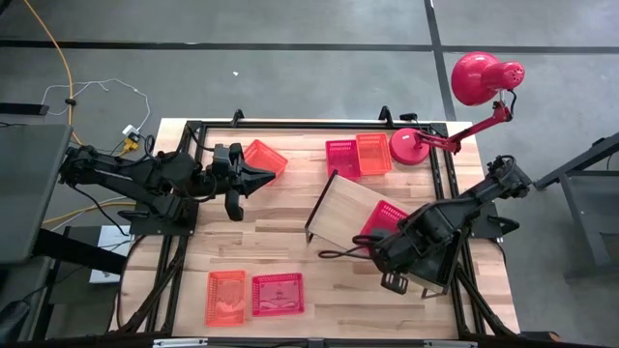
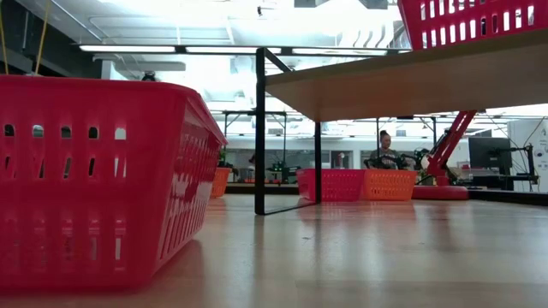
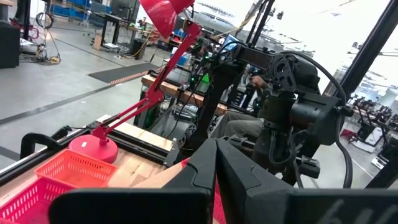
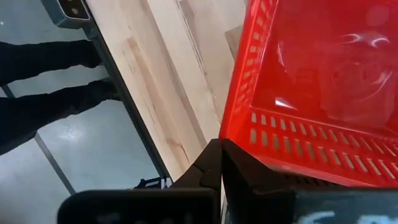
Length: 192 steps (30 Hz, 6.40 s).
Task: Stack baskets on shelf by color
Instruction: Put the top left red bin on the shelf, then stack the bottom red bin on the red bin on the shelf
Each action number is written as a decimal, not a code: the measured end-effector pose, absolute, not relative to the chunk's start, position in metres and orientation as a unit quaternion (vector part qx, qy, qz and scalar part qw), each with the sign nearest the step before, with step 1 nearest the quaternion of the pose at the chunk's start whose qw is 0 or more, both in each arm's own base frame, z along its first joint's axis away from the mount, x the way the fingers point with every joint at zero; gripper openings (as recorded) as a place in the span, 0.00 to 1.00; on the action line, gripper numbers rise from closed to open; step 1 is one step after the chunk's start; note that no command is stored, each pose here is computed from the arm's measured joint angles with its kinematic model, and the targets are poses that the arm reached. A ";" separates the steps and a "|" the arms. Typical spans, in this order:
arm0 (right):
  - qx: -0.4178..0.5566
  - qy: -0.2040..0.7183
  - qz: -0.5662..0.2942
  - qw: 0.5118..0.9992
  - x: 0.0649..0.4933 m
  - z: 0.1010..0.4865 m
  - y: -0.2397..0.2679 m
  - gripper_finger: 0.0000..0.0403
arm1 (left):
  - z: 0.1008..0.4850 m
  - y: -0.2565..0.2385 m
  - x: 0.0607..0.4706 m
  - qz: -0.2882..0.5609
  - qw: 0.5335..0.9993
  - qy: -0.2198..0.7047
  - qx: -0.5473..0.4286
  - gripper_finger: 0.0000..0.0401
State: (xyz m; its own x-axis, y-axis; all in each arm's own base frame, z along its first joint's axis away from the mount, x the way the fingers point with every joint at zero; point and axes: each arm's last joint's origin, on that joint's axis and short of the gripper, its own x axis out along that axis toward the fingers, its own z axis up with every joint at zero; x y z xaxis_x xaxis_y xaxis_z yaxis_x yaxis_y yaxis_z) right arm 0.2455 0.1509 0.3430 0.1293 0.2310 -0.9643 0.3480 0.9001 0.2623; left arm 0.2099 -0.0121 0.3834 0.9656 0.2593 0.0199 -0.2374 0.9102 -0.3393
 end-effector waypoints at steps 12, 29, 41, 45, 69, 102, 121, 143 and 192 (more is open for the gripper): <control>0.250 0.631 -0.027 0.734 0.253 0.345 0.156 0.00 | 0.383 -0.012 0.210 0.127 0.977 -0.032 -0.169 0.00; 0.271 0.632 -0.077 0.722 0.255 0.339 0.156 0.00 | 0.383 -0.012 0.210 0.127 0.977 -0.032 -0.169 0.00; 0.265 0.646 -0.120 0.706 0.250 0.337 0.152 0.00 | 0.383 -0.012 0.210 0.127 0.977 -0.032 -0.169 0.00; 0.264 0.647 -0.118 0.706 0.250 0.337 0.152 0.00 | 0.383 -0.012 0.210 0.127 0.977 -0.032 -0.169 0.00; 0.255 0.438 0.055 0.860 0.285 0.383 0.156 0.00 | 0.388 -0.015 0.190 0.037 0.985 -0.008 -0.168 0.00; 0.567 0.363 -0.140 0.726 0.400 0.210 0.256 0.39 | 0.362 -0.022 0.175 -0.008 0.960 0.154 -0.233 0.00; 0.577 0.340 -0.156 0.726 0.420 0.215 0.242 0.39 | 0.362 -0.026 0.175 -0.015 0.964 0.152 -0.218 0.00; 0.526 0.401 -0.303 0.686 0.417 0.242 0.244 0.31 | 0.362 -0.026 0.175 -0.017 0.966 0.153 -0.207 0.00; 0.537 0.375 -0.315 0.687 0.437 0.178 0.243 0.03 | 0.362 -0.026 0.175 -0.017 0.967 0.150 -0.206 0.00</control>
